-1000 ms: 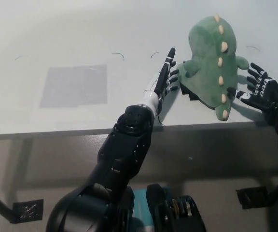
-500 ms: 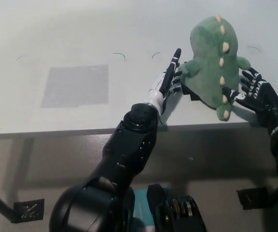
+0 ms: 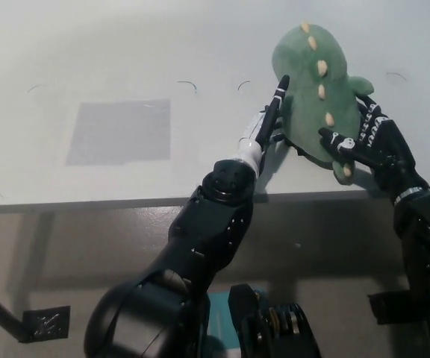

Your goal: Use both hands to pick up a dinasour on the right side and move it to the left side

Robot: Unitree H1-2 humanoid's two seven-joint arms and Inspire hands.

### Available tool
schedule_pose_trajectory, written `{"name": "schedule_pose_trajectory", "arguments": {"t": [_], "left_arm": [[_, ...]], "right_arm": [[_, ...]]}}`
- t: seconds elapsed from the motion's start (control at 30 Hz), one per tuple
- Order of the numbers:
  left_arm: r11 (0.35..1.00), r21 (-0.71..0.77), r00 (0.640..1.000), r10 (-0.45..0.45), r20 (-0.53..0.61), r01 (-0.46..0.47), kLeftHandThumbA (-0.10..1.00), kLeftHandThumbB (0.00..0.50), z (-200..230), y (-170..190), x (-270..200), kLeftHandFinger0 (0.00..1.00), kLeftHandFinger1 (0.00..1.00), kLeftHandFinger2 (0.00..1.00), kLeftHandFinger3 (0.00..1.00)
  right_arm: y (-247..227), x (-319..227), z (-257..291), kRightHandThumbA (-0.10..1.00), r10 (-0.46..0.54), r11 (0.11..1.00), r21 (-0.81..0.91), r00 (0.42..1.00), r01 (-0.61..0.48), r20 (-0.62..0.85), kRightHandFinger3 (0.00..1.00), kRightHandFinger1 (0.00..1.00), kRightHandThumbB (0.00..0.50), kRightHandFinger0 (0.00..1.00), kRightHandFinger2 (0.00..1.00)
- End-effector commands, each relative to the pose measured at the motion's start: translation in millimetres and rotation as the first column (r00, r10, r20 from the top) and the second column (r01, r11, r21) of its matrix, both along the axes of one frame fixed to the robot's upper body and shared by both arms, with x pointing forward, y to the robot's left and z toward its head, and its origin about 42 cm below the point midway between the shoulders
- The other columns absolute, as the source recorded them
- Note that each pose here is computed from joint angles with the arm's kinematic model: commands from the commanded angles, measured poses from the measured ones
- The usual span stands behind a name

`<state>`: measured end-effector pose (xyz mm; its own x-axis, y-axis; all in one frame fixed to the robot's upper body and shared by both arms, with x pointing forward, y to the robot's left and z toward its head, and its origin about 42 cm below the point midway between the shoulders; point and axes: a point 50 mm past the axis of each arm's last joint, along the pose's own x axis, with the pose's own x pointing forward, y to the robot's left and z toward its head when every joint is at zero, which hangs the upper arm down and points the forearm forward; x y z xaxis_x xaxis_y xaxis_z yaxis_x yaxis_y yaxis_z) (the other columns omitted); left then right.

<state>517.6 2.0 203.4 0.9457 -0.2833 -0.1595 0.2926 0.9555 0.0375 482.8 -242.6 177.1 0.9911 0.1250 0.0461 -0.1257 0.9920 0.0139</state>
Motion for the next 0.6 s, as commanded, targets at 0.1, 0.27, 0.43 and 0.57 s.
{"name": "schedule_pose_trajectory", "arguments": {"t": [0.1, 0.27, 0.43, 0.57], "left_arm": [[0.992, 0.010, 0.989, -0.129, 0.070, 0.129, 1.00, 0.268, 24.4, -51.0, -13.1, 1.00, 1.00, 1.00, 1.00], [0.990, -0.002, 0.987, -0.137, 0.088, 0.138, 1.00, 0.251, 26.2, -48.4, -11.5, 1.00, 1.00, 1.00, 1.00], [0.992, -0.001, 0.990, -0.127, 0.060, 0.128, 1.00, 0.226, 19.6, -40.7, -10.2, 1.00, 1.00, 1.00, 1.00], [0.992, -0.001, 0.991, -0.123, 0.052, 0.123, 1.00, 0.264, 10.2, -34.2, -11.6, 1.00, 1.00, 1.00, 1.00]], "right_arm": [[14.1, 6.8, 22.2, 1.00, 0.017, 0.999, -0.050, 0.995, -0.012, 0.094, 1.00, 1.00, 0.227, 1.00, 1.00], [14.2, 8.6, 26.5, 1.00, 0.017, 0.999, -0.047, 0.995, -0.012, 0.100, 1.00, 1.00, 0.217, 1.00, 1.00], [23.3, 6.8, 20.2, 1.00, 0.018, 0.999, -0.045, 0.996, -0.014, 0.085, 1.00, 1.00, 0.196, 1.00, 1.00], [30.5, 4.3, 11.9, 1.00, 0.028, 0.999, -0.044, 0.997, -0.025, 0.073, 1.00, 1.00, 0.192, 1.00, 1.00]]}}
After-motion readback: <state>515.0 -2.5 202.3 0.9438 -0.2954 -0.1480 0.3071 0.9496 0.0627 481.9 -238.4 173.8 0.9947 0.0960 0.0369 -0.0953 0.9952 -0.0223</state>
